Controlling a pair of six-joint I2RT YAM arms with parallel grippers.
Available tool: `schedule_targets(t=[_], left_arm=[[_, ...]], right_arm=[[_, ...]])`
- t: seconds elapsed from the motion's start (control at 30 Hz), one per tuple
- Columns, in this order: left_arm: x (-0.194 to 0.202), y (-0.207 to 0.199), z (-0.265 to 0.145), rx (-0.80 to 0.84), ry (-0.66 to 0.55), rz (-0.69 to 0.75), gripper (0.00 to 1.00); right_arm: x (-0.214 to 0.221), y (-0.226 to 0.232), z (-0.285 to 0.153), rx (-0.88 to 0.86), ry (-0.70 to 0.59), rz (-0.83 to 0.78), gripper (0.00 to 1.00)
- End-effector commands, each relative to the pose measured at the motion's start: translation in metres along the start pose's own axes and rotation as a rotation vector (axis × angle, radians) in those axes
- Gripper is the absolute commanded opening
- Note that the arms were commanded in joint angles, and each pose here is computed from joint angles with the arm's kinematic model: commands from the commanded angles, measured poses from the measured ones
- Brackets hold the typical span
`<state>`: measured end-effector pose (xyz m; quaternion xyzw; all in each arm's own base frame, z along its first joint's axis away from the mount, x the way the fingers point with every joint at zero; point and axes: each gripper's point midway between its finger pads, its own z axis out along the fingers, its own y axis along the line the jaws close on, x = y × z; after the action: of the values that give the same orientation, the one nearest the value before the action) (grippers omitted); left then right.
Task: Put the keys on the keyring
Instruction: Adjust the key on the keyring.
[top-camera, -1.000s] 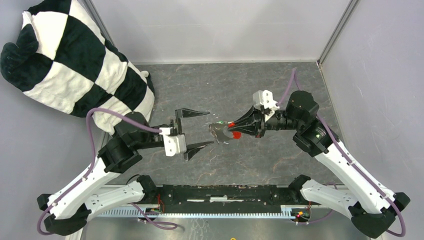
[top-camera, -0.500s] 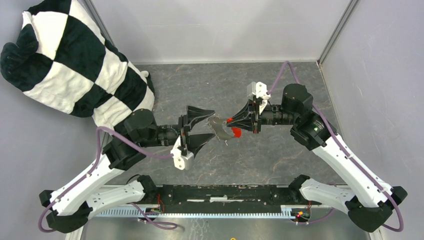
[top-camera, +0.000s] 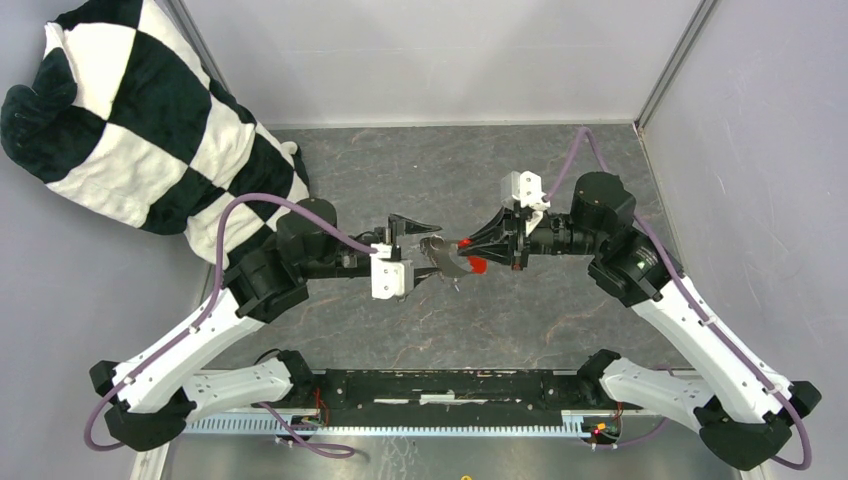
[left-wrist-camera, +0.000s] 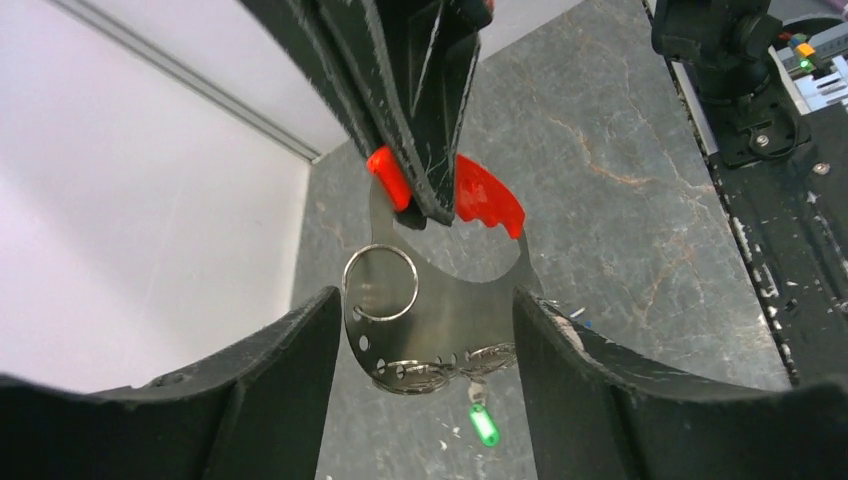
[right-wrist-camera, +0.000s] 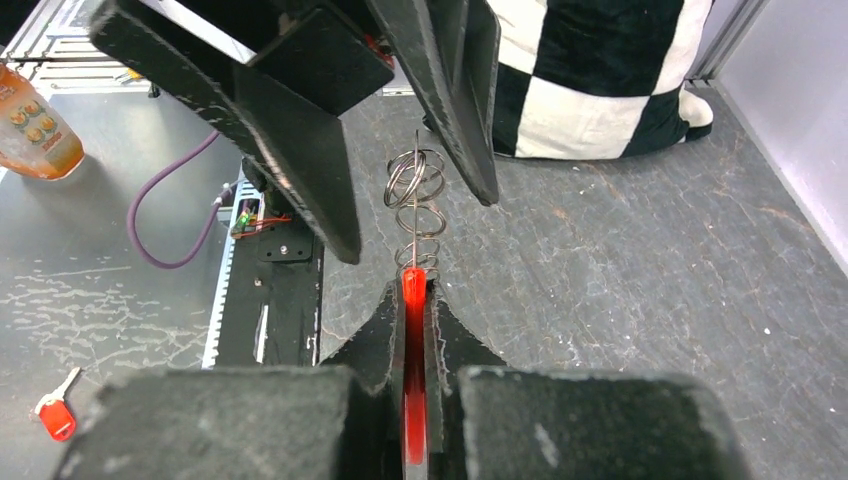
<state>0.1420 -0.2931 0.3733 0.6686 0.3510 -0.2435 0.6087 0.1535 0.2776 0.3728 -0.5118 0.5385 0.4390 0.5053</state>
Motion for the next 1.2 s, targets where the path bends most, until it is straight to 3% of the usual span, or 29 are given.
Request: schedule_targets(t=[0.0,0.4,0.57,0.9,1.17], left_arm=[[-0.003,0.017,-0.005,-0.088,0.037,-0.12,0.66],[-0.023,0.016,-0.005,-0.078,-0.036,-0.237,0.34],[-0.028,0.011,-0.008,-0.051,-0.059,-0.256,0.26],[-0.034,0.02,-0.01,-0.099,-0.099,-0.33,0.02],[-0.044,0.015,-0.008,-0.082,-0.204,-0.632,0.02]], right_arm=[[-0.016,0.009,-0.005,-0.026,-0.055,-0.082,0.0],[-0.007,0.012,-0.003,-0.044,-0.039,-0.084,0.0],[-0.002,0.01,-0.003,-0.035,-0.023,-0.088,0.0],[0.002,0.017,-0.003,-0.072,-0.028,-0.093,0.01],[0.0,0.022,-0.002,-0.093,-0.067,-0.103,0.0]])
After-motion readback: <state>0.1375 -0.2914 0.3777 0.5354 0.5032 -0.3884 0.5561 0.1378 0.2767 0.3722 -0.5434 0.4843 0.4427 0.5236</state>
